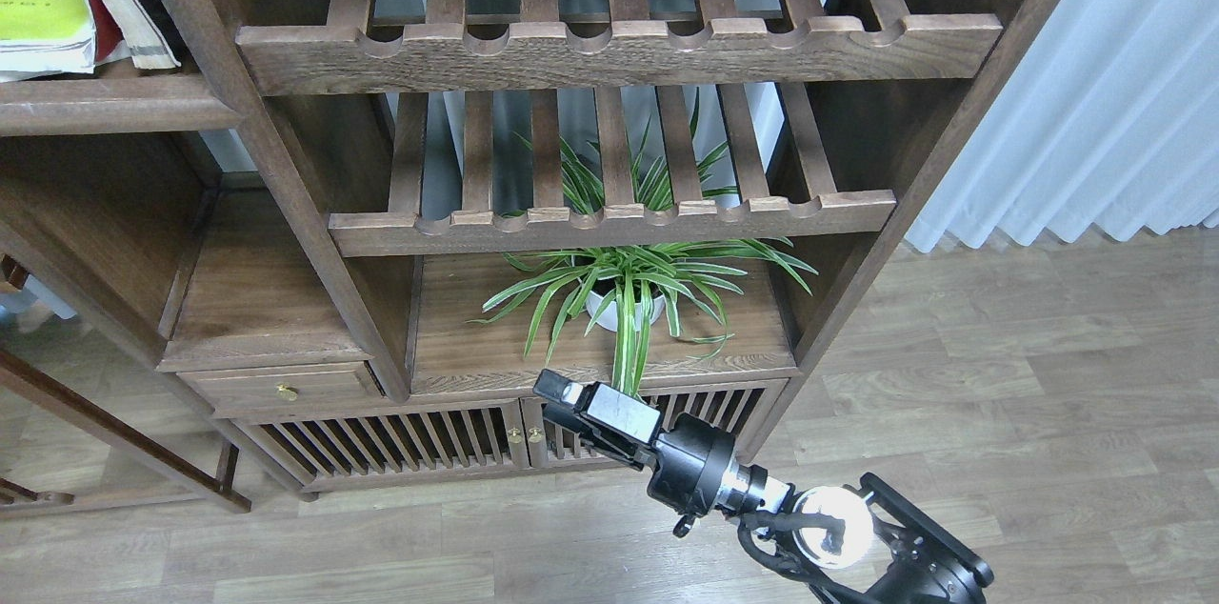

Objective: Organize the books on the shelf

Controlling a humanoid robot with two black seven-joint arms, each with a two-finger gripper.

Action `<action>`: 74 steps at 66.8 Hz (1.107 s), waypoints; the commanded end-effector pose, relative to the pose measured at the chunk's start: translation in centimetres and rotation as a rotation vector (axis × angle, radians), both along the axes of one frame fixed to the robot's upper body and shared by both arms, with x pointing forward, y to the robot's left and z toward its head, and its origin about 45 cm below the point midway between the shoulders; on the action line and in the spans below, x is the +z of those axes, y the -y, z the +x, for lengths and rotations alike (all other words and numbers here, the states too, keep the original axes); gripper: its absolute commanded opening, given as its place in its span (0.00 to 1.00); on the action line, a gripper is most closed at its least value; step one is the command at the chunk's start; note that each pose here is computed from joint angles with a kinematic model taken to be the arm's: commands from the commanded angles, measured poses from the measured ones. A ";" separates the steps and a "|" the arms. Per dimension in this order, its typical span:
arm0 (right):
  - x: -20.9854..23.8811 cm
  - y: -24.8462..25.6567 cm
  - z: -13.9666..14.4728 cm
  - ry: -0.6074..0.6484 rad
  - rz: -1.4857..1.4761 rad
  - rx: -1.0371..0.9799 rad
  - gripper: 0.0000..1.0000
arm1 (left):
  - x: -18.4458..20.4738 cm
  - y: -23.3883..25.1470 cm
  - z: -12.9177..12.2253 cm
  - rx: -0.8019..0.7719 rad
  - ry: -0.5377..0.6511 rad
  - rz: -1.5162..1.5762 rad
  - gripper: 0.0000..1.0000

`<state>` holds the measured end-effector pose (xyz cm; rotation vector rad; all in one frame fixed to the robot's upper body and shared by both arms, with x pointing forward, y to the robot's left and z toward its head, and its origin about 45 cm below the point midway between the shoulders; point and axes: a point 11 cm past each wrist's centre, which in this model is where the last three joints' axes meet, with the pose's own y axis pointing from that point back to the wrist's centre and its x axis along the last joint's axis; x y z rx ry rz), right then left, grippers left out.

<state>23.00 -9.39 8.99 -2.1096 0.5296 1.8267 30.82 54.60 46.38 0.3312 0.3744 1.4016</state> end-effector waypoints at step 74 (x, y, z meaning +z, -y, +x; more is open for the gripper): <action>-1.0 4.0 3.6 -0.020 -0.038 -0.148 0.99 | -41.3 21.5 -3.7 0.140 -0.552 -1.005 0.99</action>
